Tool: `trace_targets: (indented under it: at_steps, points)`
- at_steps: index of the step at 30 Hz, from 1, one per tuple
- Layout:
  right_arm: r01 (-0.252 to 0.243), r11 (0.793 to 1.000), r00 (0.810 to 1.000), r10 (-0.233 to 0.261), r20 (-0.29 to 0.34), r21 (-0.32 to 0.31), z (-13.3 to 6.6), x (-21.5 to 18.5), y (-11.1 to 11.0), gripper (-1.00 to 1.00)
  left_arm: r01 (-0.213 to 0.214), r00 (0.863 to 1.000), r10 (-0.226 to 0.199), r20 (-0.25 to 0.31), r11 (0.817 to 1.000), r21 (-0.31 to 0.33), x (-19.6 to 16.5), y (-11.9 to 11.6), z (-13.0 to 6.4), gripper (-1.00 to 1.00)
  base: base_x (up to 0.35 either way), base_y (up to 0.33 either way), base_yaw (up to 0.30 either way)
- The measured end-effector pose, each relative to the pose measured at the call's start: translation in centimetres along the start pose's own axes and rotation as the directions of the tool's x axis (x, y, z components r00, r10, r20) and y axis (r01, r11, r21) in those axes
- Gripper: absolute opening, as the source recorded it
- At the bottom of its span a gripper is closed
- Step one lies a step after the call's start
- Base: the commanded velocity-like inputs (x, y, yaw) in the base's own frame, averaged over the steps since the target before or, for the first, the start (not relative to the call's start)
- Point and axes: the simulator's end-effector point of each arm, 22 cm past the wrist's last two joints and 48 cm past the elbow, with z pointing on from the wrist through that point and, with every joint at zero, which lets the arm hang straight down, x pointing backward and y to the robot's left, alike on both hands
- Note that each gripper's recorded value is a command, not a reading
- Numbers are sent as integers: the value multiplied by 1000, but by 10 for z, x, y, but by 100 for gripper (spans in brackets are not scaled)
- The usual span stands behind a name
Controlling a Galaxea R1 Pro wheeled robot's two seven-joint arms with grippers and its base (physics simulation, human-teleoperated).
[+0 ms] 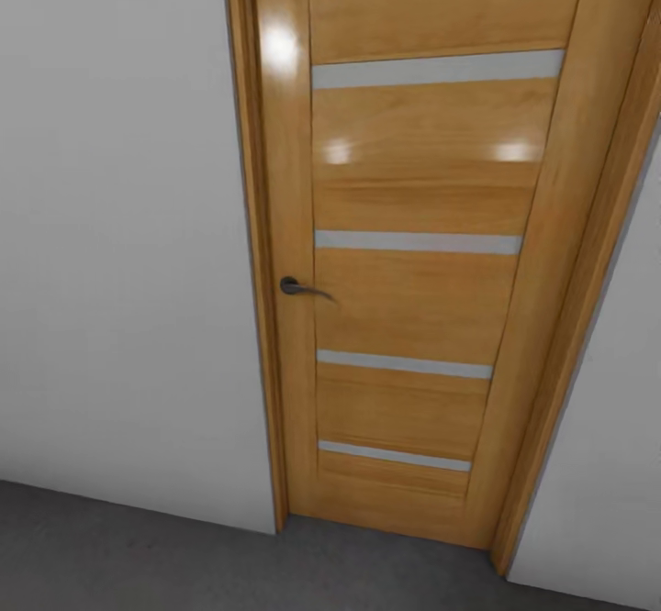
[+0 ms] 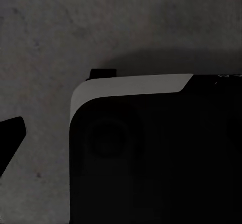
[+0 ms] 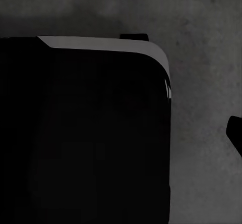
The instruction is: Move the two storage containers from the living room to the garage. In the garage, place one container on the floor and stack the other container on top of it (either order is fine).
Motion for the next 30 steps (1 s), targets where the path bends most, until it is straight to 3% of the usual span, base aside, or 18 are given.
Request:
trace_targets:
  at_steps: [14, 20, 30]
  points:
    - [-1, 1000, 1000, 1, 0, 0, 0, 0, 0, 100, 1, 1000, -1, 0, 1000, -1, 0, 0, 0, 100, 8, 1, -236]
    - [0, 1000, 1000, 0, 0, 0, 0, 0, 0, 100, 3, 1000, -3, 0, 1000, -2, 0, 1, 0, 100, 54, 0, -44]
    - [0, 1000, 1000, 0, 0, 0, 0, 0, 0, 100, 3, 1000, -3, 0, 1000, -2, 0, 1, 0, 100, 247, 0, -3]
